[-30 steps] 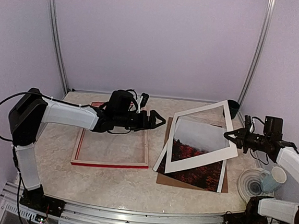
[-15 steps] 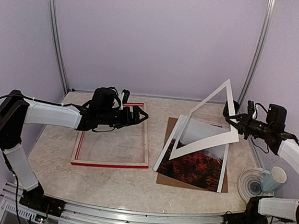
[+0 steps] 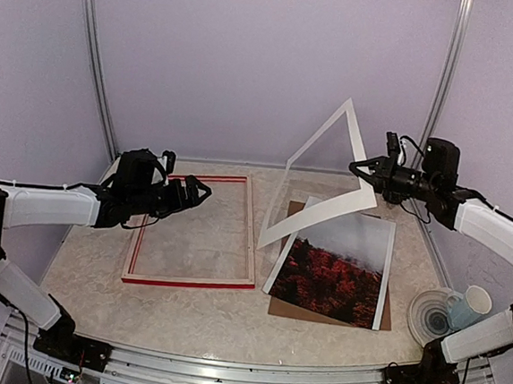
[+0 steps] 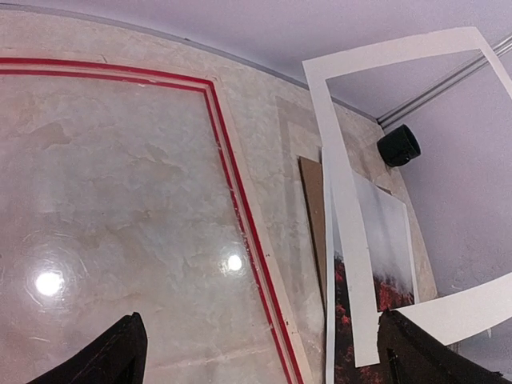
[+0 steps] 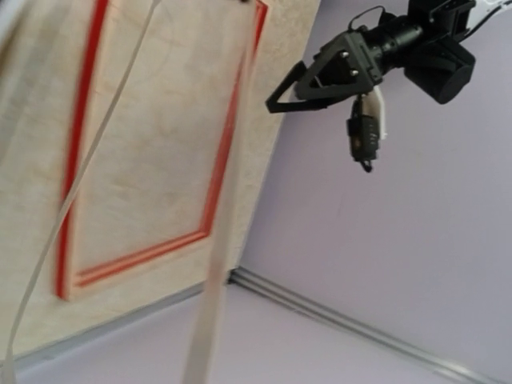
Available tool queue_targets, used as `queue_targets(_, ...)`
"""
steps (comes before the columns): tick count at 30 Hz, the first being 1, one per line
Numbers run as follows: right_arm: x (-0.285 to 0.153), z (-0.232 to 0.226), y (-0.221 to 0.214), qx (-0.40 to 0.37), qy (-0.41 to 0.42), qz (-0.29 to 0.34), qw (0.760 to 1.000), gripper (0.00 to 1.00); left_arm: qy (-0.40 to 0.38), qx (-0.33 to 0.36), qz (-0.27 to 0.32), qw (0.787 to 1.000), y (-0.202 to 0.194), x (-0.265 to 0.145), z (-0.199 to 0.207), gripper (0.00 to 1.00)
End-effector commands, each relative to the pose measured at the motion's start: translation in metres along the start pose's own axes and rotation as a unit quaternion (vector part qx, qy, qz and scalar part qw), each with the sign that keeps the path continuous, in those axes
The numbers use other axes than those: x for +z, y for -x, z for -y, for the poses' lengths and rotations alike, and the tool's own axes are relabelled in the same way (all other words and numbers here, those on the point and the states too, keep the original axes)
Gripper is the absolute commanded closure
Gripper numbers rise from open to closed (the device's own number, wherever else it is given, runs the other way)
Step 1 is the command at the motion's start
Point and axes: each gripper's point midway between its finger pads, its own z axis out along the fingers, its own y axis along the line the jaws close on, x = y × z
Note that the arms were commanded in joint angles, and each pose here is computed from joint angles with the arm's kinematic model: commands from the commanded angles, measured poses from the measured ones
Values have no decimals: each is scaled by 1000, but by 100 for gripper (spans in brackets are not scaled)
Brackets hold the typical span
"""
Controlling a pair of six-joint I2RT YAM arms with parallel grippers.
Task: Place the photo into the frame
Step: Place the mat board on the glass panel.
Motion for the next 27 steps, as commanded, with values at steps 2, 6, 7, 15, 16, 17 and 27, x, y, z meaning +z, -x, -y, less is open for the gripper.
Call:
queue_targets(2, 38, -57, 12, -48, 62, 4, 997, 100, 50, -12, 31, 998, 13, -26, -30, 1)
queue_targets(6, 69, -83, 5, -59, 93, -16, 994, 100, 80, -30, 51, 995, 18, -45, -53, 1)
queue_targets(7, 77, -89, 2, -61, 102, -21, 993, 100, 86, -34, 61, 994, 21, -52, -56, 1)
queue_targets(15, 121, -58, -18, -42, 73, -30, 996, 100, 122, -55, 114, 984, 37, -90, -80, 1)
queue_targets(16, 124, -46, -23, -35, 64, -30, 997, 100, 122, -56, 116, 984, 38, -93, -81, 1)
queue_targets(17, 127, -29, -31, -23, 49, -35, 998, 100, 123, -57, 116, 984, 37, -94, -82, 1)
queue_targets(27, 147, 73, -100, 65, -36, -80, 994, 100, 128, -64, 98, 985, 23, -86, -92, 1)
